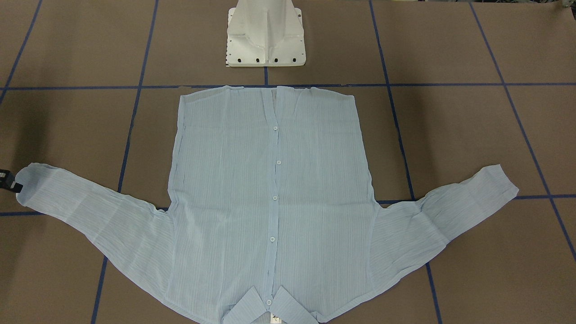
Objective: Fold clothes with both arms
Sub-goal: 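Grasp the sleeve nearest the right gripper and carry it across the shirt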
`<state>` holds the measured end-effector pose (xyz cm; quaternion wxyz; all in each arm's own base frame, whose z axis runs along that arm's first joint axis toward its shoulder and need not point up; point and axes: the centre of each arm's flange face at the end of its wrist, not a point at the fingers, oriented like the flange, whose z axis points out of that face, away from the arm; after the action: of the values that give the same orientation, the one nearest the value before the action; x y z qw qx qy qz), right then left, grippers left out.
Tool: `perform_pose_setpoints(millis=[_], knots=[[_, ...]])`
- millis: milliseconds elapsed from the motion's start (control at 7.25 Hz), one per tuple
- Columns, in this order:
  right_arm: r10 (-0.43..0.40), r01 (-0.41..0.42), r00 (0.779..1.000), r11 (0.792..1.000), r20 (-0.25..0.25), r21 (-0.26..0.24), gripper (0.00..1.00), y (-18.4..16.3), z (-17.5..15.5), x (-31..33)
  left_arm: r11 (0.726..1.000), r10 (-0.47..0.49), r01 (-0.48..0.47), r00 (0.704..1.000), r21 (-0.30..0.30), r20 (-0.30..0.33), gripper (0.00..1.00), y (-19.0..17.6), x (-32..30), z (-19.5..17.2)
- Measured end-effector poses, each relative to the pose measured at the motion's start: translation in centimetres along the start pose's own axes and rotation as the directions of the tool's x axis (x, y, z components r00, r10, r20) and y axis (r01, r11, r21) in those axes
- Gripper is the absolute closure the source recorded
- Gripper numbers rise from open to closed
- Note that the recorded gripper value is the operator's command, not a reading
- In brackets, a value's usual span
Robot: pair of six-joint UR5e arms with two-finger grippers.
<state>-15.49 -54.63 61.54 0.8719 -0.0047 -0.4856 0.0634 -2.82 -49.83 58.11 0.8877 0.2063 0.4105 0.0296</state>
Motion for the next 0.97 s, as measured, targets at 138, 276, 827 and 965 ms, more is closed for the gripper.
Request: perform_pose_setpoints(millis=[138,276,827,965], knots=[[0.008,-0.008,0.999,1.0,0.033,0.015,1.0,-0.5,-0.9,-3.7,1.0,0.0,0.0,1.0,0.0,-0.001,0.0,0.0,0.0,0.0],[0.033,-0.034,0.997,0.999,0.064,0.021,1.0,-1.3,-0.9,-8.6,1.0,-0.001,0.001,1.0,-0.001,-0.001,0.0,0.0,0.0,0.0],[0.173,-0.181,0.979,0.981,0.11,0.065,1.0,-3.2,2.2,-30.8,1.0,0.002,-0.002,1.0,0.0,-0.003,0.0,0.1,0.0,0.0],[0.218,-0.228,0.968,0.97,0.122,0.083,1.0,-3.2,2.1,-35.8,1.0,0.004,-0.004,1.0,0.001,-0.003,0.0,0.2,0.1,-0.1]])
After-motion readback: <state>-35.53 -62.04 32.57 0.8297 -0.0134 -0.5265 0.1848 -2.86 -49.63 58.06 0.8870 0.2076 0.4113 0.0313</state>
